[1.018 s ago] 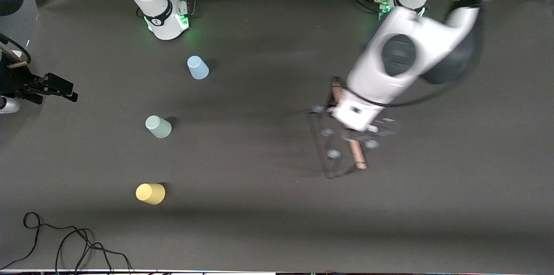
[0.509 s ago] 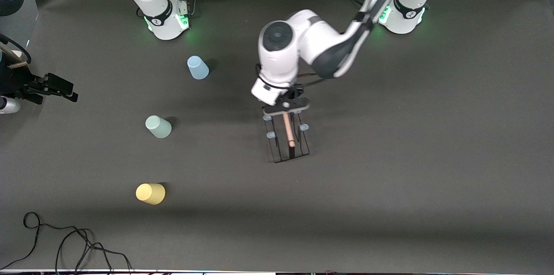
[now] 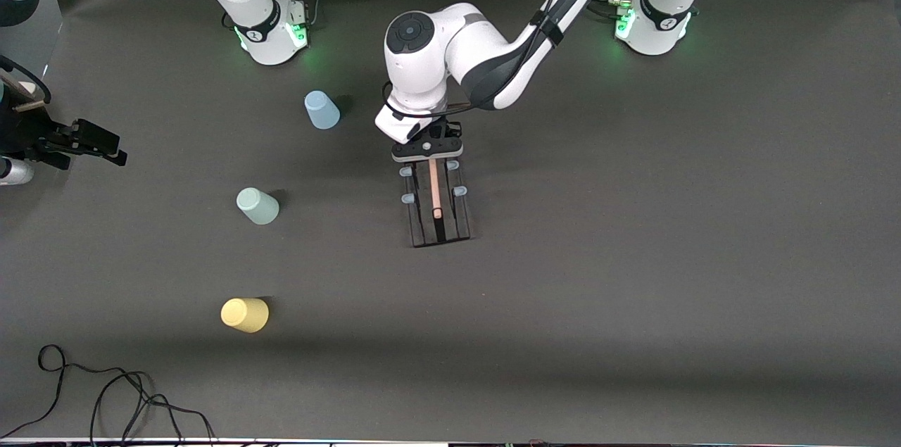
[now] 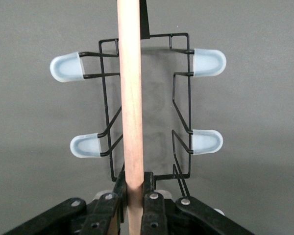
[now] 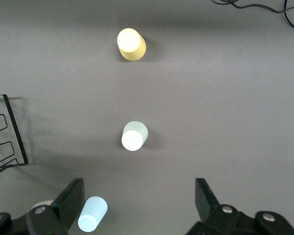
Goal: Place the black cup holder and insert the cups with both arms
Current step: 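Carry the rack to the table center and lower it, then release the rack and withdraw the left gripper while the right gripper reaches the green cup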
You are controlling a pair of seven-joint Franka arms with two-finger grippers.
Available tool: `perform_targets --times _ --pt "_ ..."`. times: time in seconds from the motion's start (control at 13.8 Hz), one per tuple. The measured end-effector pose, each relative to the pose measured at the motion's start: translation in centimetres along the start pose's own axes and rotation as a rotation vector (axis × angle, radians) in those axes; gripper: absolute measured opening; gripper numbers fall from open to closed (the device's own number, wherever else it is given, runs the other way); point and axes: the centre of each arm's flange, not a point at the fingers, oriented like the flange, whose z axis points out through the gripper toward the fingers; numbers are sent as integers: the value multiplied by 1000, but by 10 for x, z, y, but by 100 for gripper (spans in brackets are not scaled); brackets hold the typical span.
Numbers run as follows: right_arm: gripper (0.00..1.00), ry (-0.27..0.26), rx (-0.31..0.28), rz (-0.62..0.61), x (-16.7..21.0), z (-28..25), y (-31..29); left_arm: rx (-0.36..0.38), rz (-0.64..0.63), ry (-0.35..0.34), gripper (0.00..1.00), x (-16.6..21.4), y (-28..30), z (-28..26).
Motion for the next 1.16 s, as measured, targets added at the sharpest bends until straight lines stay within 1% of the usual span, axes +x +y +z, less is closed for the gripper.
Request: perform_targets --times 0.15,0.36,0.51,0.73,0.87,0.95,1.02,1.16 --pt "100 -6 0 -1 -1 2 -1 1 4 -4 16 -5 3 2" --pt "100 -39 2 -16 -9 16 -24 4 21 -4 16 -14 9 8" --pt "100 -43 3 -18 -22 27 -44 2 50 30 33 -18 14 7" --pt "100 -22 5 -9 -57 39 -52 5 60 52 64 -16 14 4" --pt "100 -8 -5 -9 -79 46 -47 -4 47 71 83 -1 10 -4" --pt "100 3 -6 -9 -86 54 -46 -17 30 82 96 14 4 -15" --pt "100 13 -6 -9 -90 65 -45 -28 9 93 100 34 -6 -32" --pt "100 26 -8 -9 -88 103 -45 -48 -23 95 100 77 -40 -81"
